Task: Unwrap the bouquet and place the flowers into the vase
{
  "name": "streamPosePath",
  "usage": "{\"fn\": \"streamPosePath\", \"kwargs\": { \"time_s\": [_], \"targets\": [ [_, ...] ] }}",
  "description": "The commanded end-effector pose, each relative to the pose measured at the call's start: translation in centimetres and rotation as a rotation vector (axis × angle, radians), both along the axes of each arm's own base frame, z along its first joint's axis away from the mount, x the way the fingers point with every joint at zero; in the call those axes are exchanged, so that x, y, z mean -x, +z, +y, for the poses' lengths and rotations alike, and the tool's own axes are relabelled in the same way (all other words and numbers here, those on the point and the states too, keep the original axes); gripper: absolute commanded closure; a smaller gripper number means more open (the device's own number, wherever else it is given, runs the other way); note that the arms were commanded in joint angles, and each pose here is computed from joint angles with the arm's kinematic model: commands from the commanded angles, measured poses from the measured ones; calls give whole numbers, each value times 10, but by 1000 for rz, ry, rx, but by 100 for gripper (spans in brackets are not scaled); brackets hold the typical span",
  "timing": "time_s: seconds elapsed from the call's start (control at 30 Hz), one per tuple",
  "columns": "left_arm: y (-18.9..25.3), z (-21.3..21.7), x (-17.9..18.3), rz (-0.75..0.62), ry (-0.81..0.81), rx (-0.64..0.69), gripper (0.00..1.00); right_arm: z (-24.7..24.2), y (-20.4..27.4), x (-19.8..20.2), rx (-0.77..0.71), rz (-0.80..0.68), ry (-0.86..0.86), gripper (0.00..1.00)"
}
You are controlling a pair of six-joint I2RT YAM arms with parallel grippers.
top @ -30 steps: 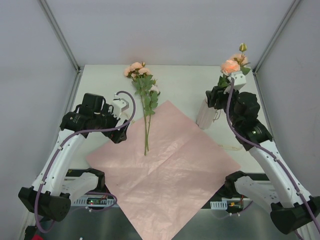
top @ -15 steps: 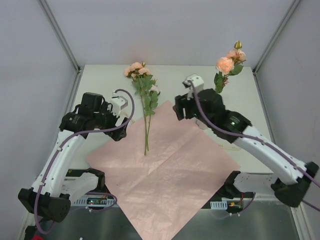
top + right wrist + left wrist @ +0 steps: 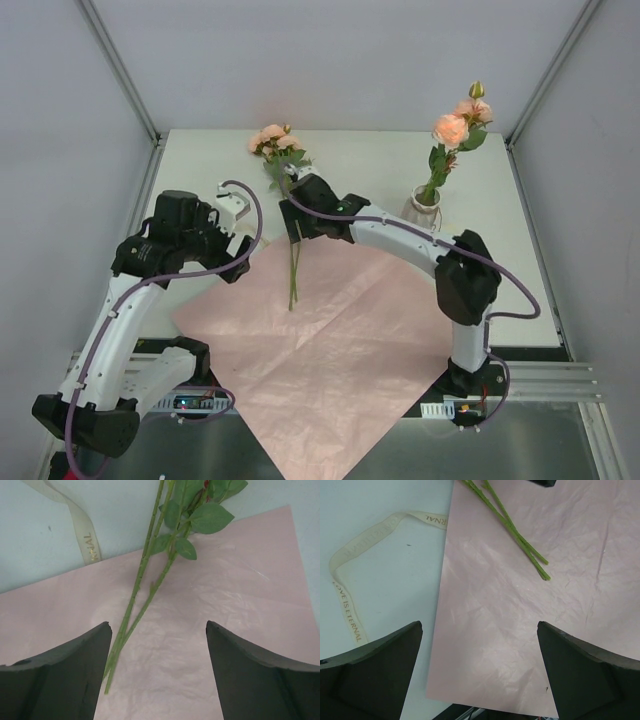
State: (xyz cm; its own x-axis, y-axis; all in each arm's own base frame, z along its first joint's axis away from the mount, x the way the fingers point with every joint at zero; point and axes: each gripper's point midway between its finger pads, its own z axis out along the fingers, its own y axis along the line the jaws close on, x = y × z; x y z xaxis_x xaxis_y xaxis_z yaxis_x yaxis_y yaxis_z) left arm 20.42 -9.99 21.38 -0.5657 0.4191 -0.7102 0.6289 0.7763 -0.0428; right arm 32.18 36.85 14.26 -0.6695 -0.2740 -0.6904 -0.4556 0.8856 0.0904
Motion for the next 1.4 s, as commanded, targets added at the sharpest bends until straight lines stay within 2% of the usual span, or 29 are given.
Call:
{"fn": "streamPosePath", "kwargs": {
  "time_s": [0.0,0.1,0.13,0.3,0.67,0.87,1.0,1.37],
  "targets": [
    [7,2,-8,-23,26,6,1,12,-4,-17,26,-41,-59,23],
    [7,0,-7,-20,15,14,1,14,-24,-27,39,-14,-81,30],
    [8,0,-6,-26,14,19,1,12,-36,-31,55,1,-92,37],
    [10,2,-6,-49,10,4,1,15,-58,-41,74,3,-105,44],
    [2,2,-3,-30,-7,-2,1,34,-72,-61,38,10,-117,46],
    [0,2,-6,-25,-14,-9,1,26,-94,-64,106,40,-147,49],
    [0,1,-8,-22,-16,-14,1,14,-108,-62,163,47,-175,56],
    [-6,2,-11,-12,-10,-22,1,17,-115,-65,146,47,-181,57]
  ]
}}
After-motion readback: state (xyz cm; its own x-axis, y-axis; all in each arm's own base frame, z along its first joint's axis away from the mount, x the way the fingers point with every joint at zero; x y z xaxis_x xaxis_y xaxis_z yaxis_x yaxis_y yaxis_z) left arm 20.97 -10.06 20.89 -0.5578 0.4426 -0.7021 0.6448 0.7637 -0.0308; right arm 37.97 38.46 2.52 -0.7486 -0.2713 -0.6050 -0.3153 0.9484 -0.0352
